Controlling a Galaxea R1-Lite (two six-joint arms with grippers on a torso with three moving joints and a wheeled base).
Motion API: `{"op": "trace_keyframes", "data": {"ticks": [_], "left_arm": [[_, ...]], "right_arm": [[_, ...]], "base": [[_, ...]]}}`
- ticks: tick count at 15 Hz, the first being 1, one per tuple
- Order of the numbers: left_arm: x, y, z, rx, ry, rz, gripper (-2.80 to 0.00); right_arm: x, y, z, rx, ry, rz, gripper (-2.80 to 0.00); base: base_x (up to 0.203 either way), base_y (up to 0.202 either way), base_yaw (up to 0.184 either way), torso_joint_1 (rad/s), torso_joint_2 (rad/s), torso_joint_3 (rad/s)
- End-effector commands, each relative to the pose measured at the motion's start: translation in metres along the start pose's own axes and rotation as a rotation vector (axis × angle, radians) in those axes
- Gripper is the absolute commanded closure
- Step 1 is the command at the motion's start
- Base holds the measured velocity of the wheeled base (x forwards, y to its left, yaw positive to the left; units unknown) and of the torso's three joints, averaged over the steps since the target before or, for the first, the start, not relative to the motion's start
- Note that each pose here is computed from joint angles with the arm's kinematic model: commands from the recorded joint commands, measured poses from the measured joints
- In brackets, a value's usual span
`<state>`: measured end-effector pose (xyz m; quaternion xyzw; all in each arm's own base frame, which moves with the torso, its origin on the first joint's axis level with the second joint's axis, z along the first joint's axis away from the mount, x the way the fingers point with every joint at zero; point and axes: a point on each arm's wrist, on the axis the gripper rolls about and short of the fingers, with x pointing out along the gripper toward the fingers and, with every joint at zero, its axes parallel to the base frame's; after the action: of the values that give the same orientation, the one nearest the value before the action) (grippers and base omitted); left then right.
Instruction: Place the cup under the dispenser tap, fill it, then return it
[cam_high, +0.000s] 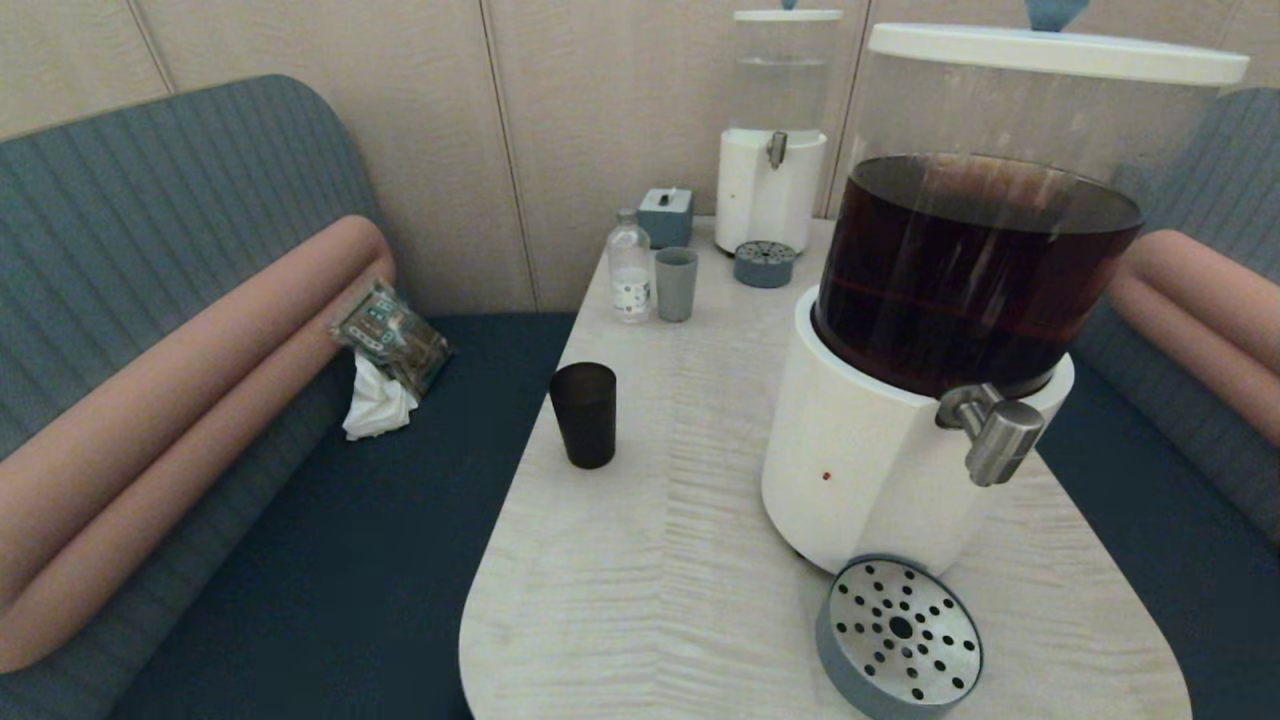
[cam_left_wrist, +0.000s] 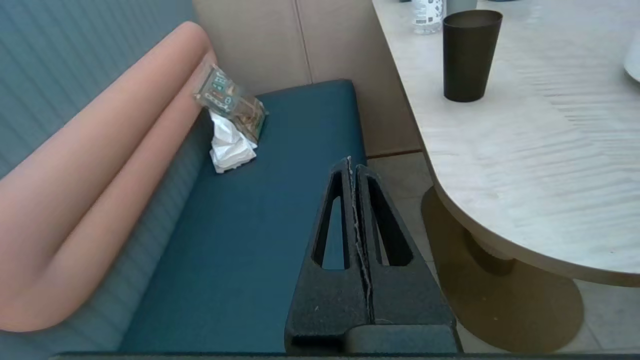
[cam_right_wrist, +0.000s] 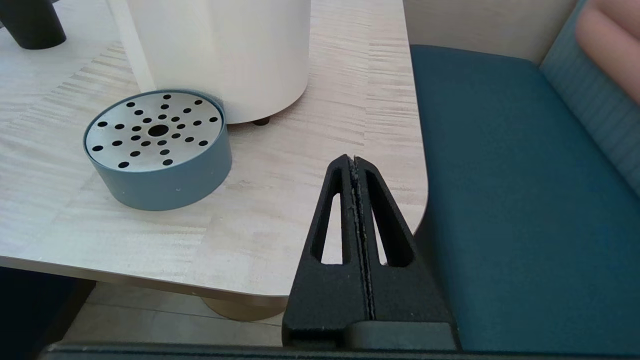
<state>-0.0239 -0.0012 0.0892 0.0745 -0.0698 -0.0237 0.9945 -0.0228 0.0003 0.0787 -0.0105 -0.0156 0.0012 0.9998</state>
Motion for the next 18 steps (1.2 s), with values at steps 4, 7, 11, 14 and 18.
{"op": "trace_keyframes", "data": {"ticks": [4,7,11,14,18], "left_arm": [[0.0018,-0.0016,-0.0114,-0.009,0.041,-0.005,0.0],[0.0018,-0.0016,-0.0114,-0.009,0.041,-0.005,0.0],[0.0018,-0.0016,-0.0114,-0.009,0.041,-0.005,0.0],[0.0018,-0.0016,-0.0114,-0.009,0.041,-0.005,0.0],[0.0018,-0.0016,-0.0114,-0.009,0.041,-0.005,0.0]], "right_arm": [[0.0007,0.0001,-0.0029,-0.001,0.01,0.001,0.0],[0.0007,0.0001,-0.0029,-0.001,0.01,0.001,0.0],[0.0007,0.0,-0.0029,0.003,0.01,-0.001,0.0],[0.0007,0.0,-0.0029,0.003,0.01,-0.001,0.0],[0.0007,0.0001,-0.0029,0.001,0.01,0.0,0.0]], "base": [[0.0,0.0,0.0,0.0,0.0,0.0],[0.0,0.0,0.0,0.0,0.0,0.0],[0.0,0.0,0.0,0.0,0.0,0.0],[0.0,0.0,0.0,0.0,0.0,0.0],[0.0,0.0,0.0,0.0,0.0,0.0]]}}
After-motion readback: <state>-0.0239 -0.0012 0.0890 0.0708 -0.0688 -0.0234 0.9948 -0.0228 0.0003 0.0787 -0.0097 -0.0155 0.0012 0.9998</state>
